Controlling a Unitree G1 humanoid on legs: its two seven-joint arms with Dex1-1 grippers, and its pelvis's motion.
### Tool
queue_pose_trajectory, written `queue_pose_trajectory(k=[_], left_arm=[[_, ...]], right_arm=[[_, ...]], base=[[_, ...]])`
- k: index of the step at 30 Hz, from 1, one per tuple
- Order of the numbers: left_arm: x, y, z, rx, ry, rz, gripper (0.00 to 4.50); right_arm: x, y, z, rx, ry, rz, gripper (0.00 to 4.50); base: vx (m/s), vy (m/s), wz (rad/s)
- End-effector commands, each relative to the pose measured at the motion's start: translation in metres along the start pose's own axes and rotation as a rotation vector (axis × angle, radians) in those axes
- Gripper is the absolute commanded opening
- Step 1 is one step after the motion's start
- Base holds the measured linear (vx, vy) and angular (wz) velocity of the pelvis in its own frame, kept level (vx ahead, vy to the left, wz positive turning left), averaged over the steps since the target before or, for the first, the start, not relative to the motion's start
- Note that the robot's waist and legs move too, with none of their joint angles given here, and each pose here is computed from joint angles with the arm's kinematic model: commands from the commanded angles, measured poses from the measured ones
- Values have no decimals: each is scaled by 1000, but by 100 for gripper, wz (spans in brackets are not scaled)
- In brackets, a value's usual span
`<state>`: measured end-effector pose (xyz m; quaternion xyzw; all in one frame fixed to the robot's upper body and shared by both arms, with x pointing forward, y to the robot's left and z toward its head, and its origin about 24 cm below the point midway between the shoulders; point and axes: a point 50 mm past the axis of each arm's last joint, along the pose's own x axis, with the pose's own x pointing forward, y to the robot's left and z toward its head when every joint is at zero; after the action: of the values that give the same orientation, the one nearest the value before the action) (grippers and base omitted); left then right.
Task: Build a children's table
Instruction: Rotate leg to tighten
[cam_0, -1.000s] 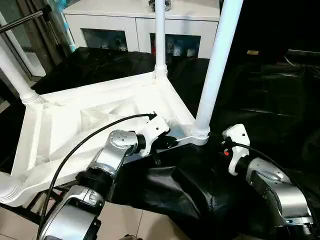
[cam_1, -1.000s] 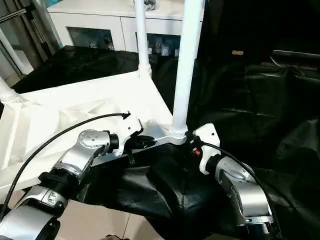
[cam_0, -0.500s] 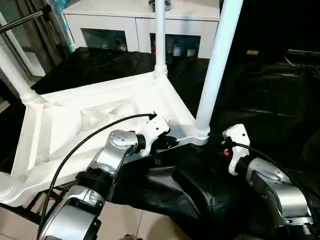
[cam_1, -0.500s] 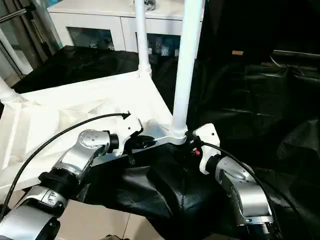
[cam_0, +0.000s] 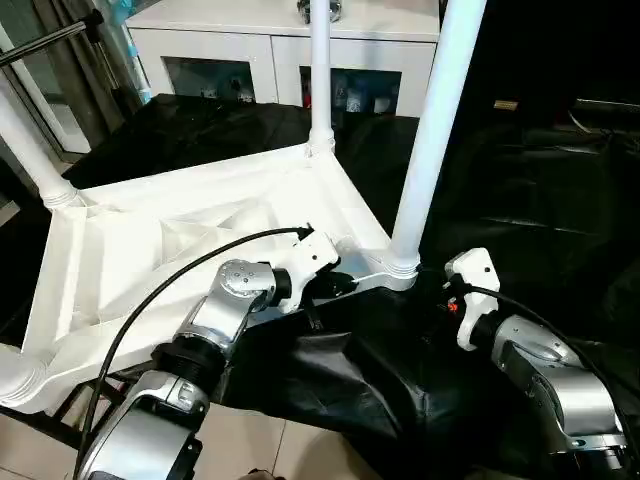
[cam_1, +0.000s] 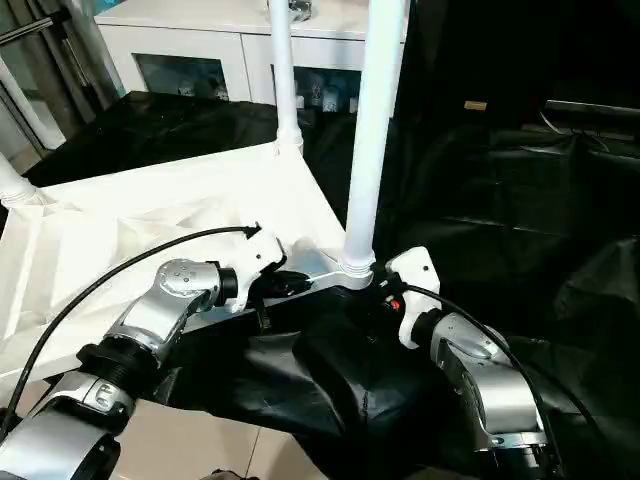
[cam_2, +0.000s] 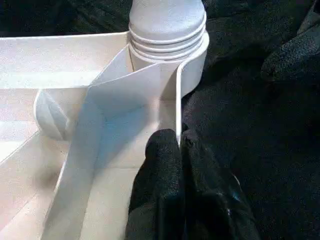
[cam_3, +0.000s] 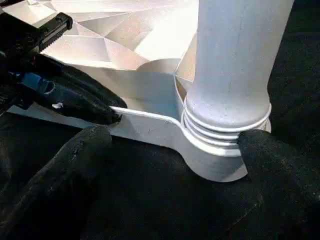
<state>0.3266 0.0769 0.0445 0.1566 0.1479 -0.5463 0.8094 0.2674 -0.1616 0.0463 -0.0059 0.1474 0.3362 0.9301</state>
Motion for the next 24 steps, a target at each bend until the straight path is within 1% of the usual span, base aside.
queue_pose_trajectory(k=[1, 2, 4, 9, 12, 15, 19, 21, 22, 23, 24], left_arm=[[9, -12, 8, 29, -61, -71, 0], [-15, -4, 1, 14, 54, 59, 0], [-17, -3, 1, 16, 57, 62, 0], [-18, -2, -1, 21, 66, 62, 0], [-18, -1, -1, 25, 71, 60, 0], [-20, -3, 2, 19, 75, 71, 0], [-23, -1, 2, 7, 68, 96, 0], [-25, 1, 0, 9, 67, 104, 55], [-26, 1, -2, 36, 61, 106, 55], [-26, 1, -2, 47, 60, 108, 55], [-26, 2, -4, 63, 71, 113, 76]], right_arm=[[9, 15, 3, -2, -6, 85, 444], [9, 43, 31, -172, 76, 126, 444], [10, 47, 30, -185, 74, 145, 444], [11, 48, 30, -198, 82, 161, 444], [11, 48, 30, -194, 88, 165, 444], [8, 51, 33, -185, 100, 159, 444], [8, 46, 33, -182, 107, 132, 444], [7, 37, 29, -176, 127, 80, 450], [7, 23, 25, -155, 149, 3, 450], [6, 19, 24, -146, 153, -17, 450], [5, 15, 23, -132, 157, -36, 450]], base=[[0, 0, 0], [0, 0, 0], [0, 0, 0], [0, 0, 0], [0, 0, 0], [0, 0, 0], [0, 0, 0], [0, 0, 0], [0, 0, 0], [0, 0, 0], [0, 0, 0]])
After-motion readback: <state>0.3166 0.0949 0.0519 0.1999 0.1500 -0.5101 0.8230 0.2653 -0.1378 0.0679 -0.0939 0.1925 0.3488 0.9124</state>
